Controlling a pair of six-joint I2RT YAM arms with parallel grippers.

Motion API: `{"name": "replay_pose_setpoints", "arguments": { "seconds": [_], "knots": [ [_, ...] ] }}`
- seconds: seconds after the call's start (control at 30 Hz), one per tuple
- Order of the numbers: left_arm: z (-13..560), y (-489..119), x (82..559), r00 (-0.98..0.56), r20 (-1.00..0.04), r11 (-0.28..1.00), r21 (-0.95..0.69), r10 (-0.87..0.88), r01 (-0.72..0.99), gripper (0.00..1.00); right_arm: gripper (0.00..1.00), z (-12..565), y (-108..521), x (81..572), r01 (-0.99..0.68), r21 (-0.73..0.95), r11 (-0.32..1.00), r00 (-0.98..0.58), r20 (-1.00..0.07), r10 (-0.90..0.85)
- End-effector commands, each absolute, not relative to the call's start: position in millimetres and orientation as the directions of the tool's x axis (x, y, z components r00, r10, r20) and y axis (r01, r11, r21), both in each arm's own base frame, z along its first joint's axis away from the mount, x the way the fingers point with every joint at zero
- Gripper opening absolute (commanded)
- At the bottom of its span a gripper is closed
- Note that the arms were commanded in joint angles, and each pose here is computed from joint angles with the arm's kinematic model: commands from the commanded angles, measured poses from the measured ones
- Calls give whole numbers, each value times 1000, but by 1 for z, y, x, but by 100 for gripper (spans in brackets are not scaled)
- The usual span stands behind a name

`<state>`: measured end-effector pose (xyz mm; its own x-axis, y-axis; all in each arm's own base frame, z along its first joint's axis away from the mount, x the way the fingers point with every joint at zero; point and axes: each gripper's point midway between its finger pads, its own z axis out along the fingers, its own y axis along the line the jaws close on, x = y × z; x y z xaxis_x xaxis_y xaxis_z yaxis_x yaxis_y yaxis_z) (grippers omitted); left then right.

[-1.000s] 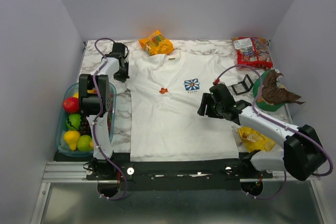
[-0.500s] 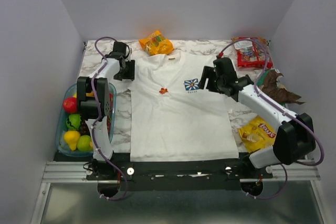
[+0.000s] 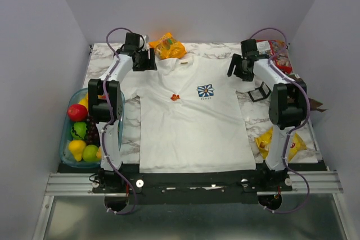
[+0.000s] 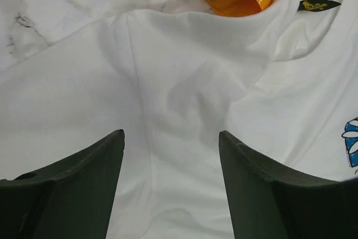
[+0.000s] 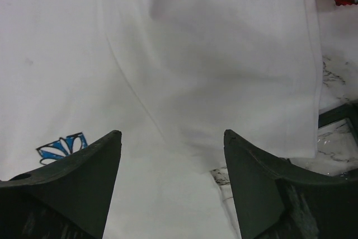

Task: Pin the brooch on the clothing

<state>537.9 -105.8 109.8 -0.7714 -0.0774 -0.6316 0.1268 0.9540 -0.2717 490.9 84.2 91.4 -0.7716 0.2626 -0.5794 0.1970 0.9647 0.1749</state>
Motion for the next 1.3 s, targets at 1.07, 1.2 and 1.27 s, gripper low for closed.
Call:
{"name": "replay_pose_setpoints", "arguments": {
  "seconds": [1.07,1.2,1.27],
  "knots": [
    [11,-86,534,-875,-388,868,-491,-291,-71,71,52,26,47,546,30,63,998,-925,-377,51],
    [9,-85,532,-877,-384,872,-483,-289,-76,70,37,17,43,543,22,42,999,-928,-370,36],
    [8,-85,532,-876,-385,873,-481,-289,-77,70,20,22,39,547,31,17,999,-918,-394,35]
  ]
}}
